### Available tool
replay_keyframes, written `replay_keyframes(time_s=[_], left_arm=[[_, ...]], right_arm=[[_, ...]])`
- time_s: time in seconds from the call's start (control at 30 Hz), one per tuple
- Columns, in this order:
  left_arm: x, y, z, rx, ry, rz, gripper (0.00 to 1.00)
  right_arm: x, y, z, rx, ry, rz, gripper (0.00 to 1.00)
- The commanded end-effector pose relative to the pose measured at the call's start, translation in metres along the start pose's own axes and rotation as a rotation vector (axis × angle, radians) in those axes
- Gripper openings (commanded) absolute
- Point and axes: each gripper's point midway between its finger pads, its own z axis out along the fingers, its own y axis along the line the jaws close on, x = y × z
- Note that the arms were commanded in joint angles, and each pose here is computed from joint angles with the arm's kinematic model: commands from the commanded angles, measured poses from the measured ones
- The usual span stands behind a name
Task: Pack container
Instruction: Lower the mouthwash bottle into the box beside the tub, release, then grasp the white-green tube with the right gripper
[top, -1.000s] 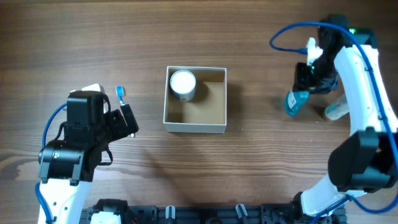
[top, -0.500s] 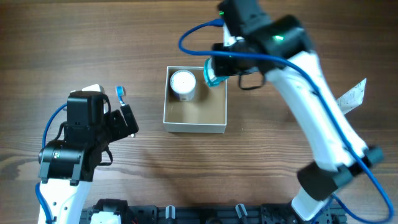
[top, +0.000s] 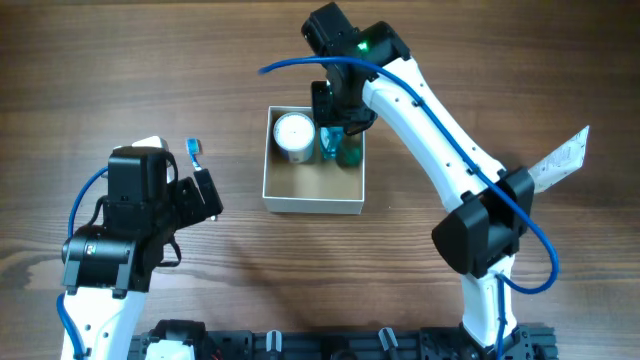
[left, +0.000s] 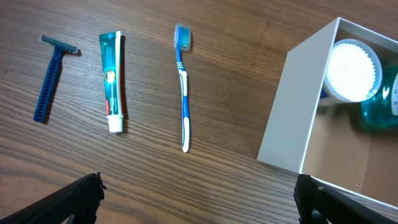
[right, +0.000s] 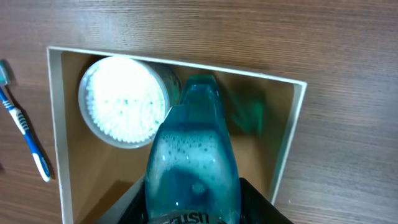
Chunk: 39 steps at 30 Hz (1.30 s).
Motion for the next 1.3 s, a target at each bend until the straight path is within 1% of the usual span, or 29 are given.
replay_keyframes(time_s=[0.0,0.17,0.2,0.23,0.33,0.37,0.5,0.53,0.57,0.7,0.73,0.83,0.87,0.9,0.93,0.97,1.0,1.07,1.13,1.2,1.27], left_arm=[[-0.006,0.0,-0.003,-0.007,-0.018,-0.015,1.0],[-0.006,0.0,-0.003,-0.007,-0.018,-0.015,1.0],[-0.006,0.0,-0.003,-0.007,-0.018,-0.015,1.0],[-0.006,0.0,-0.003,-0.007,-0.018,-0.015,1.0],[-0.006,0.0,-0.003,-0.007,-0.018,-0.015,1.0],[-0.006,0.0,-0.003,-0.007,-0.018,-0.015,1.0],[-0.006,0.0,-0.003,-0.007,-0.018,-0.015,1.0],[-0.006,0.0,-0.003,-0.007,-0.018,-0.015,1.0],[-0.006,0.0,-0.003,-0.007,-0.018,-0.015,1.0],[-0.006,0.0,-0.003,-0.007,-0.018,-0.015,1.0],[-0.006,0.0,-0.003,-0.007,-0.018,-0.015,1.0],[-0.006,0.0,-0.003,-0.007,-0.018,-0.015,1.0],[-0.006,0.0,-0.003,-0.008,-0.017,-0.014,1.0],[-0.006,0.0,-0.003,-0.008,-0.017,-0.014,1.0],[-0.006,0.0,-0.003,-0.007,-0.017,-0.015,1.0],[-0.006,0.0,-0.003,-0.007,-0.017,-0.015,1.0],[-0.006,0.0,-0.003,-0.007,-0.017,-0.015,1.0],[-0.006,0.0,-0.003,-0.008,-0.017,-0.014,1.0],[-0.006,0.0,-0.003,-0.007,-0.017,-0.015,1.0],[-0.006,0.0,-0.003,-0.007,-0.017,-0.015,1.0],[-0.006,0.0,-0.003,-0.007,-0.017,-0.015,1.0]], right_arm=[[-0.008,0.001,0.012,0.018,-0.016,0.029,0.04],[-0.011,0.003,0.022,0.019,-0.015,0.028,0.04],[-0.012,0.003,0.024,0.019,-0.014,0.027,0.06],[-0.011,0.003,0.028,0.022,-0.009,0.025,0.09],[-0.011,0.003,0.033,0.028,0.002,0.025,0.38],[-0.011,0.003,0.033,0.028,0.002,0.026,0.45],[-0.01,0.002,0.033,0.029,0.003,0.025,0.66],[-0.01,0.002,0.033,0.028,0.003,0.025,0.69],[-0.01,0.002,0.033,0.029,0.004,0.024,0.69],[-0.011,0.002,0.03,0.028,-0.005,-0.011,0.68],[-0.012,0.003,0.023,0.023,-0.019,-0.038,0.68],[-0.021,-0.008,-0.034,0.024,-0.142,-0.068,0.73],[-0.024,-0.017,-0.062,0.024,-0.2,-0.067,0.77],[-0.026,-0.027,-0.09,0.019,-0.262,-0.067,0.83],[-0.029,-0.046,-0.129,0.02,-0.349,-0.041,0.92],[-0.028,-0.066,-0.16,0.014,-0.416,0.002,0.96],[-0.024,-0.092,-0.189,0.018,-0.471,0.058,0.97],[-0.013,-0.139,-0.219,0.053,-0.514,0.163,0.98],[0.016,-0.214,-0.238,0.146,-0.489,0.348,0.98],[0.039,-0.263,-0.238,0.216,-0.426,0.48,0.99],[0.056,-0.298,-0.231,0.269,-0.358,0.531,1.0]])
